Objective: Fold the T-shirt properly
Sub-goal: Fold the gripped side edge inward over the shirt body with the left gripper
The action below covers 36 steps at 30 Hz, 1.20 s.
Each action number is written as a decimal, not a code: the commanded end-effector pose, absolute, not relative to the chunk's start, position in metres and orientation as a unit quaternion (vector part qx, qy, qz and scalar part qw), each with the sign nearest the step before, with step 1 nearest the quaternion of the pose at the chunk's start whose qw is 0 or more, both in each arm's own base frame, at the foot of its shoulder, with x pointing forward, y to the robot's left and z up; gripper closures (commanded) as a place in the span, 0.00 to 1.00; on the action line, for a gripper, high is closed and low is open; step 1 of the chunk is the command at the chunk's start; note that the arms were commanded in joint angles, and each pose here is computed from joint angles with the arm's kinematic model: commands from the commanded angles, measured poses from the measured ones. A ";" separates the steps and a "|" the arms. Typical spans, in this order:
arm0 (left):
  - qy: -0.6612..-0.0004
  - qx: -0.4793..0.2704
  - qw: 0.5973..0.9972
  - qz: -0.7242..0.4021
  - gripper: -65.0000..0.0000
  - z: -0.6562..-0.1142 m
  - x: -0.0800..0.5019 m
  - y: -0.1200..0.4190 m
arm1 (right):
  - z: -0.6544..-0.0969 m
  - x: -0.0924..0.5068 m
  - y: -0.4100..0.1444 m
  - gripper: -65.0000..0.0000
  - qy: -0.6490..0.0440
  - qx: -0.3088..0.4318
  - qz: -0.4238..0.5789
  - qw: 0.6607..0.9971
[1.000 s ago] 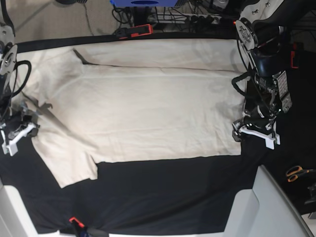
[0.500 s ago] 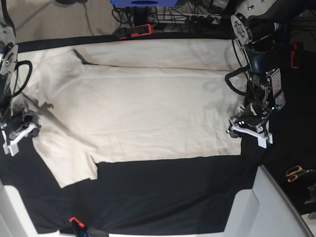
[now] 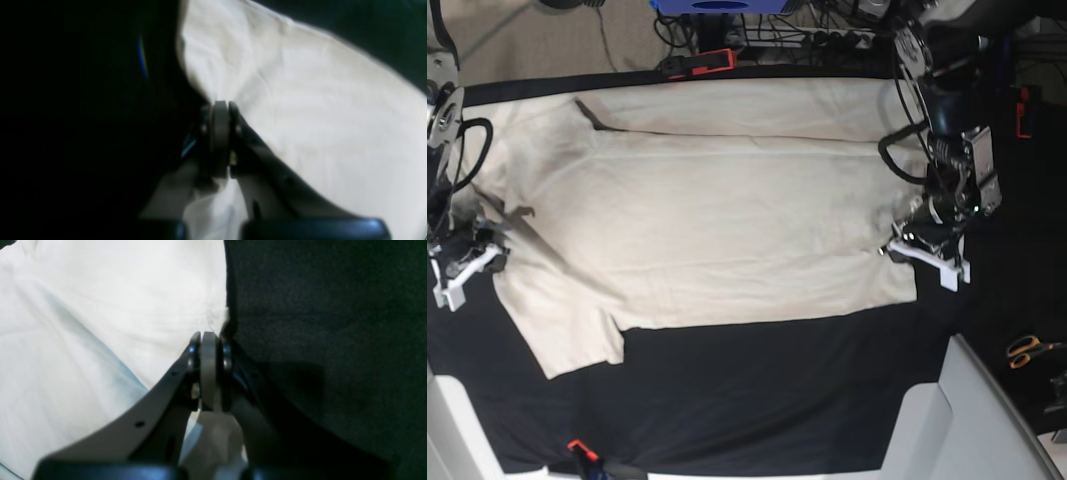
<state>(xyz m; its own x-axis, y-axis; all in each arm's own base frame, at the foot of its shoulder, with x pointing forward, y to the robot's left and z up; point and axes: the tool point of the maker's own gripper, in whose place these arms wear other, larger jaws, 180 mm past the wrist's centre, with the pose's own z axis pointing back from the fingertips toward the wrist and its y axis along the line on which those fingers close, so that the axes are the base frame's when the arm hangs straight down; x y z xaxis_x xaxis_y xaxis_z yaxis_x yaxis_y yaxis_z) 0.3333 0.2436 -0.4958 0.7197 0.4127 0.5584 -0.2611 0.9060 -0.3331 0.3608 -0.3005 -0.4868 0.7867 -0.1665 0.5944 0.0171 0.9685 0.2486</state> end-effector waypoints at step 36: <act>-0.349 -0.019 0.923 0.162 0.29 -0.426 0.304 0.300 | -0.475 0.374 -0.303 0.99 -0.335 0.107 -0.019 0.936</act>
<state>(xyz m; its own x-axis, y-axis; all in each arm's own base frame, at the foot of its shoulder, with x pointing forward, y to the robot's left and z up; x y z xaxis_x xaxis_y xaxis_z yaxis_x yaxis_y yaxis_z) 0.2902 0.2955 -0.4412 0.7391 0.3212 0.5920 -0.2960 0.9444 -0.1428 0.3574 -0.2927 -0.4921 0.8109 -0.1012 0.5764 -0.0354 0.9747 0.2209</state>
